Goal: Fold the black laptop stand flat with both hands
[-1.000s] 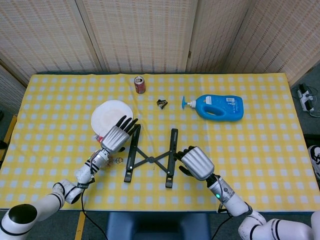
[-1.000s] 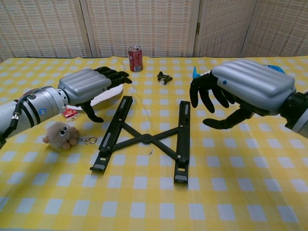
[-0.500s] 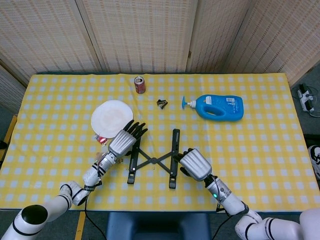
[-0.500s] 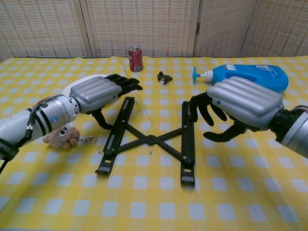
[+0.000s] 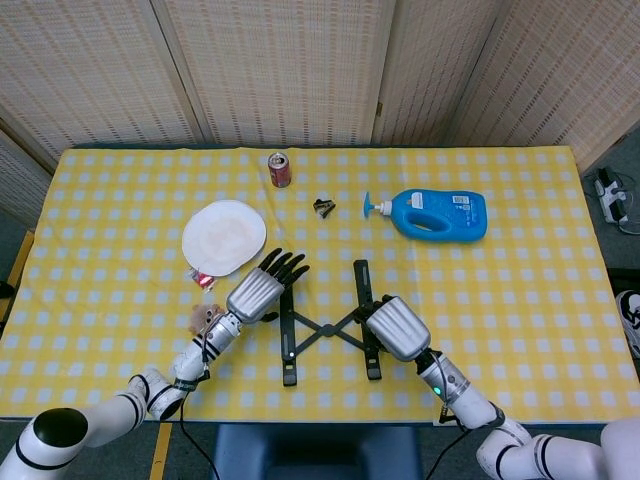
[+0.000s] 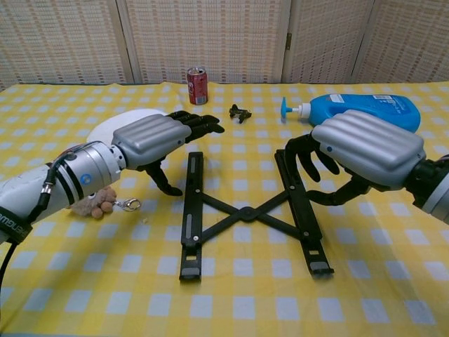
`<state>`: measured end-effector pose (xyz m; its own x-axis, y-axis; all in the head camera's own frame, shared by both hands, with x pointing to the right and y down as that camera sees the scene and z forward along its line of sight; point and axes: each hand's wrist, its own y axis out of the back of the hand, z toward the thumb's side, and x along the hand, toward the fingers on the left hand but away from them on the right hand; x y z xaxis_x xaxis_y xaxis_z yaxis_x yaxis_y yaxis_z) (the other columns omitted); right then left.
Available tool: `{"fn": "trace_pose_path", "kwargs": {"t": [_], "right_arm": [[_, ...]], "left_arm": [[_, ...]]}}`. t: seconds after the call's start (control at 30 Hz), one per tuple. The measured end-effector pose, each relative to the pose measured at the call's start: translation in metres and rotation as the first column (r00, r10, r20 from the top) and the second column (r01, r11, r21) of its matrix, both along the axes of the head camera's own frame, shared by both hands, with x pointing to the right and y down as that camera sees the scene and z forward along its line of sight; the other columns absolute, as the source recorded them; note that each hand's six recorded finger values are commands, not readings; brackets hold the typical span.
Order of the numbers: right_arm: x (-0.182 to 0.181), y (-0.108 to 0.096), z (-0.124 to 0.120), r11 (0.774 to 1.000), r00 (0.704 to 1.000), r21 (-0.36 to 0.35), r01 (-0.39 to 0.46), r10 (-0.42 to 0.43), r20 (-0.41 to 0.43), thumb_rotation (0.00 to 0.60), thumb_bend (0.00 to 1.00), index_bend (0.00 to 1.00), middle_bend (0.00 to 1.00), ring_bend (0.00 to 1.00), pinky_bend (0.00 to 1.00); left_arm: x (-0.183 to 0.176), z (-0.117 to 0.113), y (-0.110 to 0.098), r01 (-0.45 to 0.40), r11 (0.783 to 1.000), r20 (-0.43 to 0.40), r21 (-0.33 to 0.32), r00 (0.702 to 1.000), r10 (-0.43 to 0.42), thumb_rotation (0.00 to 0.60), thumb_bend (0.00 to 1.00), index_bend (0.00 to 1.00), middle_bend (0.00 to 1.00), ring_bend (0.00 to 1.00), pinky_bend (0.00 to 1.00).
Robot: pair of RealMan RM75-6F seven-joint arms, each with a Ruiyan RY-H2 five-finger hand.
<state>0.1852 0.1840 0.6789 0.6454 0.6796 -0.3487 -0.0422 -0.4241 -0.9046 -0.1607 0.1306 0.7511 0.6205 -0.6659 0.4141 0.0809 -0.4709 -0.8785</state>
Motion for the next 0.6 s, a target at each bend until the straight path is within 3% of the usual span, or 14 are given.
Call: {"fn": "trace_pose_path", "kwargs": {"t": [0.3, 0.6], "right_arm": [[0.001, 0.004, 0.011, 1.0, 0.999, 0.012, 0.018, -0.017, -0.038, 0.6, 0.31, 0.5, 0.65, 0.68, 0.65], [0.006, 0.01, 0.027, 0.999, 0.995, 0.01, 0.04, -0.039, -0.088, 0.6, 0.31, 0.5, 0.65, 0.69, 0.65]], "left_arm": [[-0.013, 0.013, -0.017, 0.023, 0.999, 0.103, 0.029, 0.994, -0.026, 0.6, 0.15, 0.0, 0.0, 0.0, 0.0], [-0.008, 0.015, -0.007, 0.035, 0.999, 0.064, -0.017, 0.997, -0.034, 0.6, 0.15, 0.0, 0.0, 0.0, 0.0]]}}
